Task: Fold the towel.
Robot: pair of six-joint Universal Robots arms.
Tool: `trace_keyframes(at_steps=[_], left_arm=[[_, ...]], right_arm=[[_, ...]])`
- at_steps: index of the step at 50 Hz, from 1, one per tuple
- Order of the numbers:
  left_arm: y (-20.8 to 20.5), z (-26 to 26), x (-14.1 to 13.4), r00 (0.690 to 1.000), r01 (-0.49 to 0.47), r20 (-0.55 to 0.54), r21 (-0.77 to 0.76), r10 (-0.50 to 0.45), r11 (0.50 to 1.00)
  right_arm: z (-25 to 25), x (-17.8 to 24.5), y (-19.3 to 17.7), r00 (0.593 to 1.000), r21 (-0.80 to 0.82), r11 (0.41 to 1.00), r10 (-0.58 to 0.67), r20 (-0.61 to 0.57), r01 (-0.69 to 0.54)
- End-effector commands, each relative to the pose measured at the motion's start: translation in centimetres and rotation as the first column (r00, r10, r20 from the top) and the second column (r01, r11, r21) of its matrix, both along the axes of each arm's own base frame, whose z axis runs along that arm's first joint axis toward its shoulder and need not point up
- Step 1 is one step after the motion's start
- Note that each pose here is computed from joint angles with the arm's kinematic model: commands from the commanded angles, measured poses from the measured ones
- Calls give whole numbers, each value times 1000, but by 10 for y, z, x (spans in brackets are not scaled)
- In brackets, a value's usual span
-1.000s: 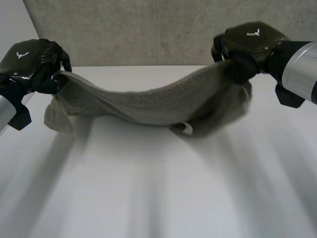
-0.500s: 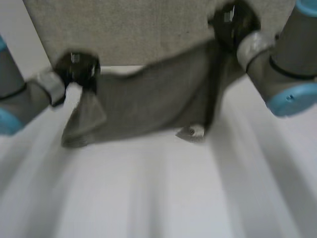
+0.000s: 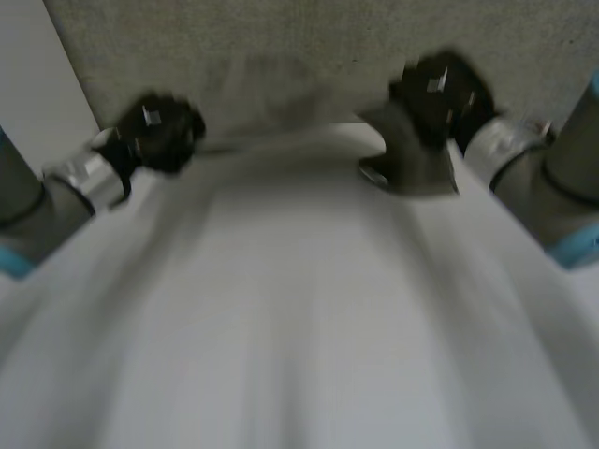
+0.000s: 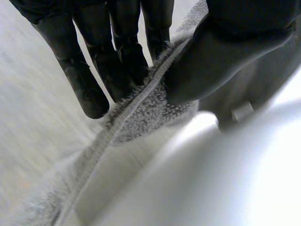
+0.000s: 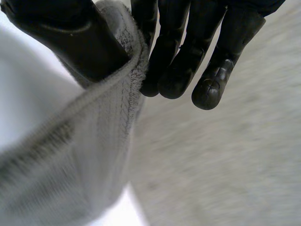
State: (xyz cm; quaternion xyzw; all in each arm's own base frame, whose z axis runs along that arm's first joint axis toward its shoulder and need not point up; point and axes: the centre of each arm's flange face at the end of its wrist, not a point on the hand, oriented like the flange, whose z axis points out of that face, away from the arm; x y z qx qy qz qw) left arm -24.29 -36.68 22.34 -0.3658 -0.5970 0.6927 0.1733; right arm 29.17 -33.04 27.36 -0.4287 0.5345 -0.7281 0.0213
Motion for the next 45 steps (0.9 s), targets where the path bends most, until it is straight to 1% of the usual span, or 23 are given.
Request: trace_keyframes(at_steps=[1,3,9,11,12,13,14,16,17,19,20,22,23,25,26,30,36,41,43,45], left_arm=[[23,-61,8,990,0,139,96,-14,995],[28,-71,8,989,-2,146,130,-18,992],[31,-76,8,989,-10,149,144,-12,990],[28,-78,10,987,-44,159,145,21,988],[28,-78,10,987,-45,159,145,21,988],[27,-80,11,985,-67,166,145,43,987],[27,-80,11,985,-67,166,145,43,987],[24,-86,15,979,-114,183,151,86,982],[24,-86,15,979,-114,183,151,86,982],[22,-94,17,973,-151,199,166,117,974],[22,-94,17,973,-151,199,166,117,974],[20,-101,19,968,-180,208,177,142,968],[20,-101,19,968,-180,208,178,142,968],[18,-107,19,962,-209,214,176,170,962],[18,-107,19,962,-209,214,176,170,962],[11,-112,18,948,-268,215,134,236,954],[8,-110,17,941,-290,211,99,265,952],[5,-98,20,928,-327,207,58,309,943],[6,-92,20,929,-327,197,50,312,944],[8,-80,21,932,-326,182,38,315,945]], right_arm=[[-74,-6,30,978,95,994,70,-196,-52],[-96,-9,39,968,148,989,60,-243,-24],[-108,-16,47,968,206,977,7,-251,46],[-106,-19,48,970,217,973,-23,-241,77],[-106,-19,48,970,217,973,-23,-241,77],[-102,-20,50,974,220,972,-30,-226,81],[-102,-20,50,974,220,972,-30,-226,81],[-89,-23,51,984,232,968,-52,-173,92],[-89,-23,51,984,232,968,-52,-173,92],[-80,-24,51,992,263,960,-70,-103,95],[-80,-24,51,992,263,960,-70,-103,95],[-74,-25,51,995,299,950,-84,-45,94],[-74,-25,51,995,299,950,-84,-45,94],[-71,-26,52,996,330,940,-92,-7,89],[-71,-26,52,996,330,940,-92,-7,89],[-70,-30,54,994,390,916,-105,13,92],[-74,-37,53,991,416,901,-133,-3,122],[-77,-53,43,982,434,884,-188,-4,171],[-80,-54,42,981,443,879,-193,-8,176],[-90,-55,41,979,479,859,-205,0,180]])
